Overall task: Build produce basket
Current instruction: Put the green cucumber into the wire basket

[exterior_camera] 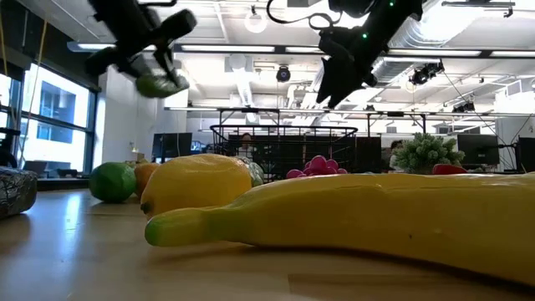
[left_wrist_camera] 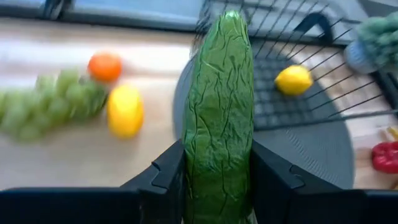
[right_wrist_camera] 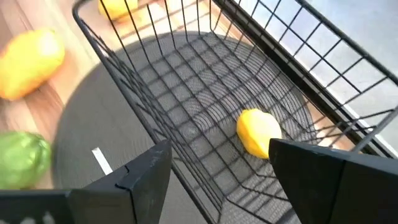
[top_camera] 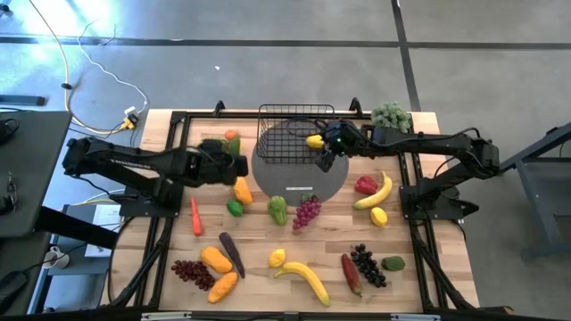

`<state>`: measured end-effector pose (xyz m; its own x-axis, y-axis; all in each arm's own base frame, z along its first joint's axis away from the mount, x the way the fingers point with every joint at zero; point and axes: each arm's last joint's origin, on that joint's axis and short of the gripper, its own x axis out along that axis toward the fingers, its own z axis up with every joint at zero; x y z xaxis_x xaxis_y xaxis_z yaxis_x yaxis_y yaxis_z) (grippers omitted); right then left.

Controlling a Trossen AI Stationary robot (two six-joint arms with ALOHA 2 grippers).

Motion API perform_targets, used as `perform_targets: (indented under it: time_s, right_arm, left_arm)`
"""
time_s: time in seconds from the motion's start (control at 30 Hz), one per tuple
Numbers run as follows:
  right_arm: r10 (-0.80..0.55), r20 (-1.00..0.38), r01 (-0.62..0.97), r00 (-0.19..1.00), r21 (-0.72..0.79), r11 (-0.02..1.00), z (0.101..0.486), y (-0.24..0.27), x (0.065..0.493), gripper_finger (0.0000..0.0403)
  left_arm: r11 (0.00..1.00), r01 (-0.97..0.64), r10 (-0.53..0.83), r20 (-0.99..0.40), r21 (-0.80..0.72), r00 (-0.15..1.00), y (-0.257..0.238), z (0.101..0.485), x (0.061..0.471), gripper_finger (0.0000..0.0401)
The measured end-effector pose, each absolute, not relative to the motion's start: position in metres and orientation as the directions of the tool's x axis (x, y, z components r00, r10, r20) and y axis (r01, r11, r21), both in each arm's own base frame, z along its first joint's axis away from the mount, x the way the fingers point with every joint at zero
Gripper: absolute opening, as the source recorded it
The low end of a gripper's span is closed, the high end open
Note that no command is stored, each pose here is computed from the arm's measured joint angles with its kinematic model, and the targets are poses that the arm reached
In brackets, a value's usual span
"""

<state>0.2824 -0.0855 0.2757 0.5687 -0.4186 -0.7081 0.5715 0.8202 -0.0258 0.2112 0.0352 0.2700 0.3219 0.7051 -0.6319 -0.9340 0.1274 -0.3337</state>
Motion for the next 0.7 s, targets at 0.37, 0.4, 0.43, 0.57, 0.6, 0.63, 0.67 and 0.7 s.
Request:
perform_targets:
  time_s: [0.37, 0.4, 0.43, 0.57, 0.6, 0.63, 0.67, 0.7]
  right_arm:
    - [-0.442, -0.656, 0.612, 0.612, 0.038, 0.790, 0.282, -0.088, 0.285, 0.0252]
    - [-0.454, -0.652, 0.626, 0.607, 0.040, 0.779, 0.282, -0.089, 0.285, 0.0252]
    - [-0.462, -0.651, 0.638, 0.602, 0.045, 0.769, 0.282, -0.089, 0.285, 0.0252]
    - [-0.479, -0.635, 0.650, 0.606, 0.047, 0.759, 0.285, -0.090, 0.284, 0.0252]
    - [-0.482, -0.635, 0.655, 0.603, 0.050, 0.754, 0.285, -0.090, 0.284, 0.0252]
    - [-0.489, -0.634, 0.667, 0.599, 0.057, 0.743, 0.285, -0.090, 0.284, 0.0252]
    - [-0.496, -0.632, 0.676, 0.595, 0.060, 0.735, 0.285, -0.090, 0.284, 0.0252]
    - [-0.503, -0.630, 0.685, 0.591, 0.063, 0.726, 0.285, -0.091, 0.284, 0.0252]
  left_arm:
    - [0.281, -0.910, 0.797, -0.454, -0.304, 0.398, 0.097, 0.302, 0.224, 0.0120]
    - [0.299, -0.905, 0.798, -0.440, -0.303, 0.412, 0.103, 0.303, 0.225, 0.0120]
    - [0.319, -0.899, 0.798, -0.428, -0.299, 0.425, 0.109, 0.304, 0.226, 0.0120]
    - [0.379, -0.881, 0.809, -0.362, -0.282, 0.464, 0.131, 0.308, 0.230, 0.0120]
    - [0.387, -0.881, 0.811, -0.354, -0.273, 0.466, 0.136, 0.307, 0.231, 0.0120]
    - [0.397, -0.879, 0.812, -0.346, -0.265, 0.471, 0.141, 0.306, 0.233, 0.0120]
    - [0.407, -0.875, 0.810, -0.339, -0.262, 0.479, 0.146, 0.305, 0.235, 0.0120]
    - [0.418, -0.870, 0.807, -0.332, -0.261, 0.488, 0.150, 0.304, 0.236, 0.0120]
